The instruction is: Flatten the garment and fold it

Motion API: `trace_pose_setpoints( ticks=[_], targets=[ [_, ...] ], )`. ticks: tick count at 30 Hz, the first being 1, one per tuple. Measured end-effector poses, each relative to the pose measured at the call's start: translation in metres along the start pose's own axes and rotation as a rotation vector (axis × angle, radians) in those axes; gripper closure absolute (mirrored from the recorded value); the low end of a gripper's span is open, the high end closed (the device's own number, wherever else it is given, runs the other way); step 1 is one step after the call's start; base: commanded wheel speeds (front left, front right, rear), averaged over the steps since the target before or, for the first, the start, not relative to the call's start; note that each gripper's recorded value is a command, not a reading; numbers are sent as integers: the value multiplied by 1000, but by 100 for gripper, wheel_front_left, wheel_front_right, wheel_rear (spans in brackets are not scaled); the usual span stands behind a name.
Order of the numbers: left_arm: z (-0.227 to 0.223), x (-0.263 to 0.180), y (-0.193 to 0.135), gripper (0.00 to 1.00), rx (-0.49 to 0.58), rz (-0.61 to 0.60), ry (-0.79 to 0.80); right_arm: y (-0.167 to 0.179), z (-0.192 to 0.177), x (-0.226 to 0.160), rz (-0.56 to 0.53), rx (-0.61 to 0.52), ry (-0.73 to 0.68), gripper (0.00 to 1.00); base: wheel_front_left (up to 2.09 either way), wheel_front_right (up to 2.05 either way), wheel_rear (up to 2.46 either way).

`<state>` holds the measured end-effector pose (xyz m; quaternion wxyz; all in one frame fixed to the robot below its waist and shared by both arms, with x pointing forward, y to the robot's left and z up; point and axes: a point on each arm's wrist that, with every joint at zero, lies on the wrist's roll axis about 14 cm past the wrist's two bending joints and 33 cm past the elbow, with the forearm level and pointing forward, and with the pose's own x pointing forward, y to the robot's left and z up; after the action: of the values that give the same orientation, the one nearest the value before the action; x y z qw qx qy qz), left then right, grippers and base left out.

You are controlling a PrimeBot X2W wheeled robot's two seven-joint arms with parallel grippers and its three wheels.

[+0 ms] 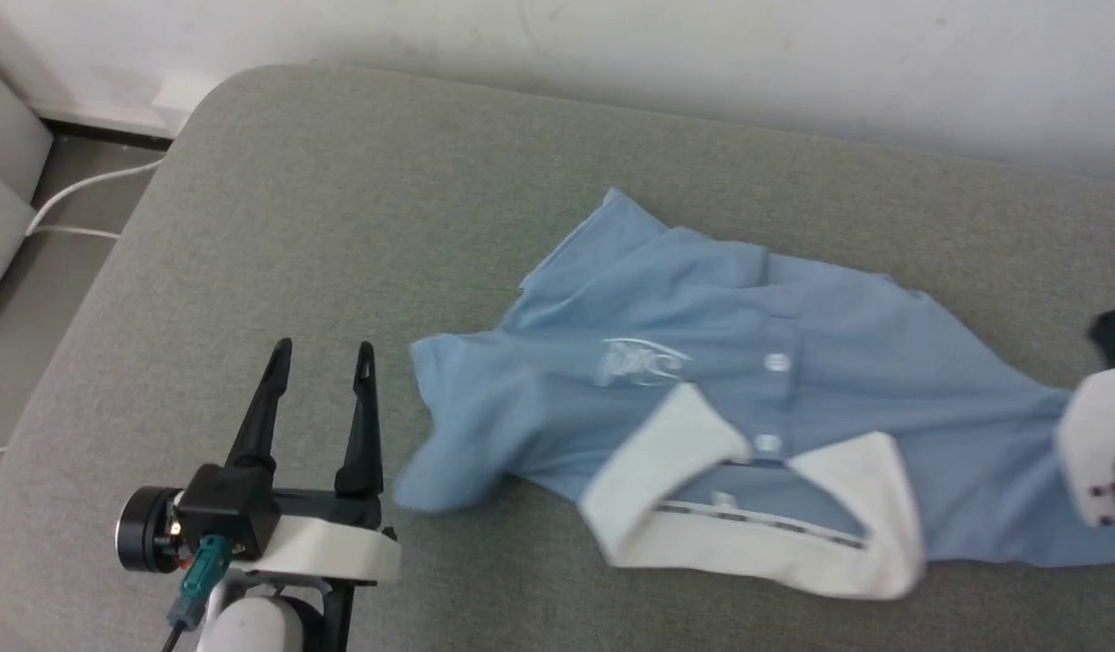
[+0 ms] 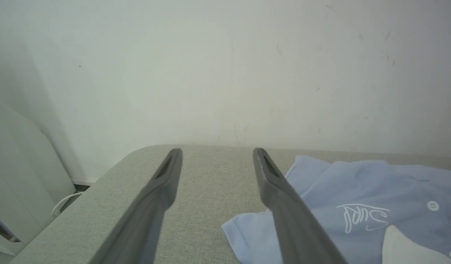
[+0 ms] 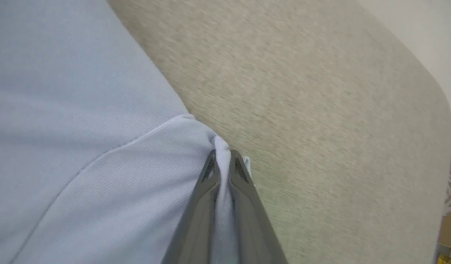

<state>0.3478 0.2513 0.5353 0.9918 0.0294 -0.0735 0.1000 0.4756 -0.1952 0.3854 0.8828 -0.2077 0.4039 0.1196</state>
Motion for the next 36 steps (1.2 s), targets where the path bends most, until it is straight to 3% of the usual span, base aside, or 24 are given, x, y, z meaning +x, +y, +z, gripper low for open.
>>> trace_pose_setpoints(
  ticks=[5, 8, 9, 10, 15, 24, 28, 36],
  targets=[
    [1, 3, -7, 0, -17, -19, -6, -65, -12, -14, -160, -13, 30, 100, 0, 0, 0],
    [-1, 4, -10, 0, -24, -26, -1, -77, -18, -15, -189, -11, 43, 100, 0, 0, 0],
    [-3, 4, -11, 0, -25, -29, 3, -75, -20, -14, -187, -10, 42, 28, 0, 0, 0],
    [-4, 4, -12, 0, -27, -32, 6, -73, -19, -12, -182, -1, 30, 0, 0, 0, 0],
    [-14, 3, -19, 0, -58, -56, 38, -47, 1, -11, -127, 35, -120, 0, 0, 0, 0],
    [-43, -2, -43, 0, -159, -134, 160, -28, 78, -72, -94, 181, -651, 0, 0, 0, 0],
    [-58, -3, -62, 0, -190, -200, 261, -23, 72, -107, -118, 290, -814, 0, 0, 0, 0],
    [-91, 2, -75, 0, -87, -338, 509, -26, 38, -154, -256, 457, -962, 0, 0, 0, 0]
  ],
)
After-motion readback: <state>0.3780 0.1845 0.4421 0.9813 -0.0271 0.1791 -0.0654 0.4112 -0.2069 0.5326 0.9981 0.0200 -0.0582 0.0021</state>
